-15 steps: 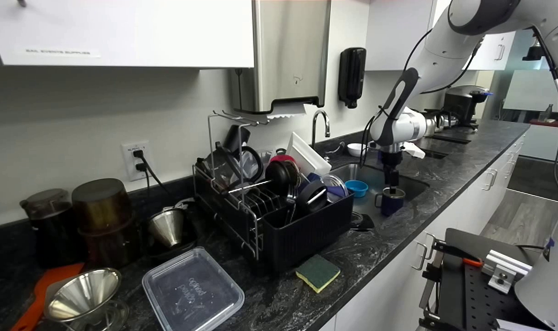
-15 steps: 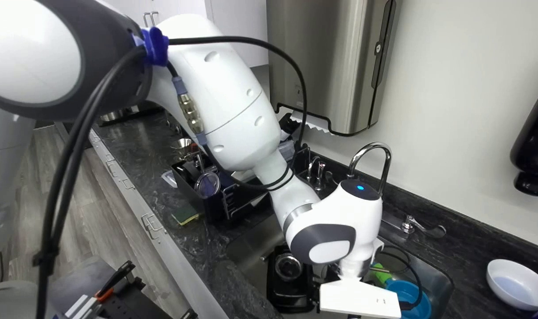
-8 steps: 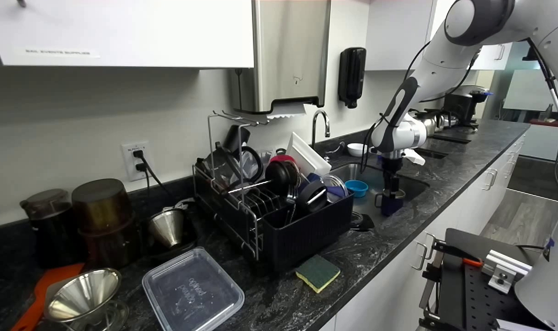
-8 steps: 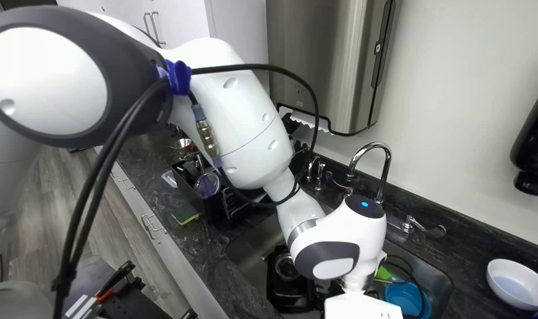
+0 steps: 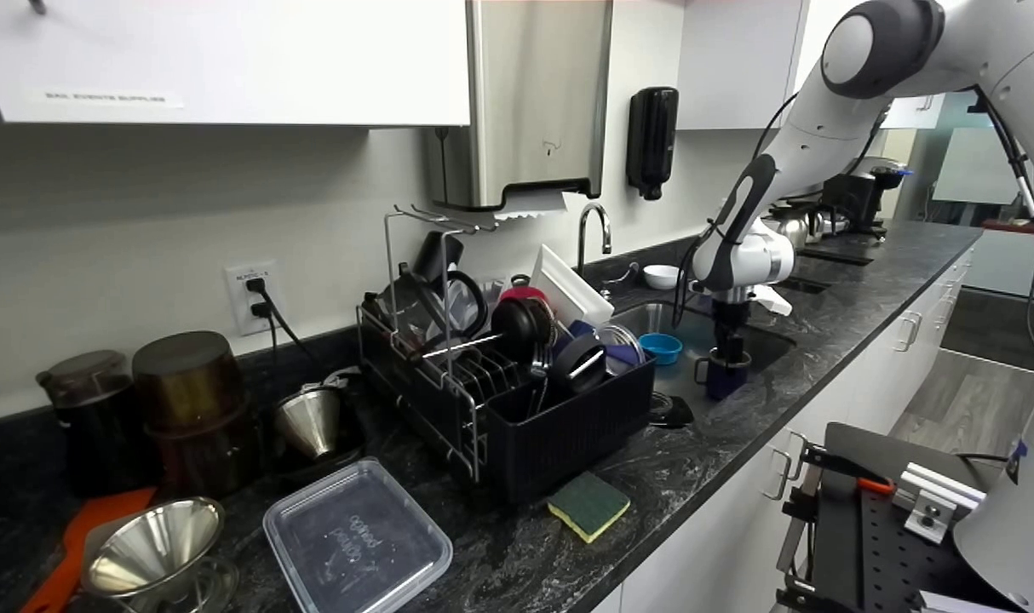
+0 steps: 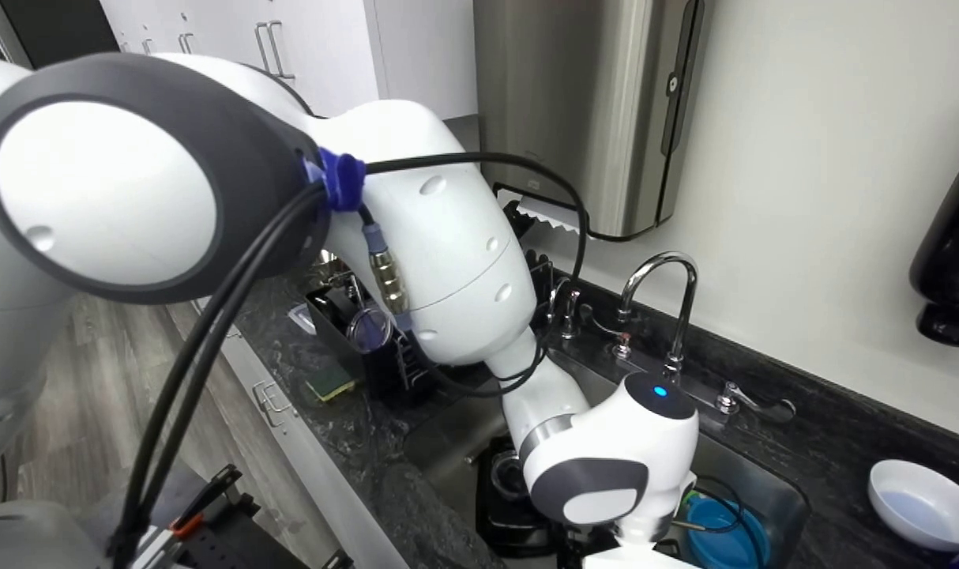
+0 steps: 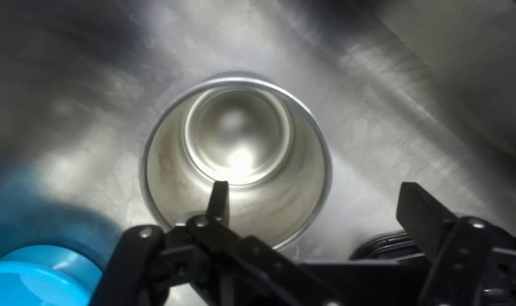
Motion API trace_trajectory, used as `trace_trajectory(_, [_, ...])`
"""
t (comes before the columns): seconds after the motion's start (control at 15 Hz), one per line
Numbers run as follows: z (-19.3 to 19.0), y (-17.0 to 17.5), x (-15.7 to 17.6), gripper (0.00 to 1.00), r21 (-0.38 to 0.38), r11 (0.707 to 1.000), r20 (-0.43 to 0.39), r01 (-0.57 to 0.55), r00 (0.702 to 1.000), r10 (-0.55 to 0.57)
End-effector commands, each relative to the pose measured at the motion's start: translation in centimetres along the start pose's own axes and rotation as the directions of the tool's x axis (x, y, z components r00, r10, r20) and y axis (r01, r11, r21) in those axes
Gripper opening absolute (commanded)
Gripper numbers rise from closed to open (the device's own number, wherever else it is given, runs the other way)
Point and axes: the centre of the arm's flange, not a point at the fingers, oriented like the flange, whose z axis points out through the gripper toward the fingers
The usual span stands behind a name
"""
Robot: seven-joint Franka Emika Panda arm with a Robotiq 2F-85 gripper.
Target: Take the blue mug from the sink and put it on the dish rack
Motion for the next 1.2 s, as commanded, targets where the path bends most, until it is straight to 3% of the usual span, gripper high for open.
trace_trajectory(0.0, [0.8, 0.4, -0.3, 1.00, -0.012, 1.000, -0.021, 0.021, 1.000, -0.021])
trace_trajectory(0.53, [2.4, 0.2, -1.0, 1.00, -0.110, 0.989, -0.009, 0.098, 0.995, -0.100])
trace_trajectory(0.93, [3.7, 0.2, -2.8, 1.00, -0.142, 0.981, 0.018, 0.134, 0.991, -0.132])
trace_trajectory(1.0, [3.7, 0.2, -2.9, 0.75, -0.149, 0.979, 0.019, 0.136, 0.991, -0.135])
trace_trajectory(1.13, [3.5, 0.3, -2.9, 0.66, -0.160, 0.976, 0.020, 0.146, 0.989, -0.145])
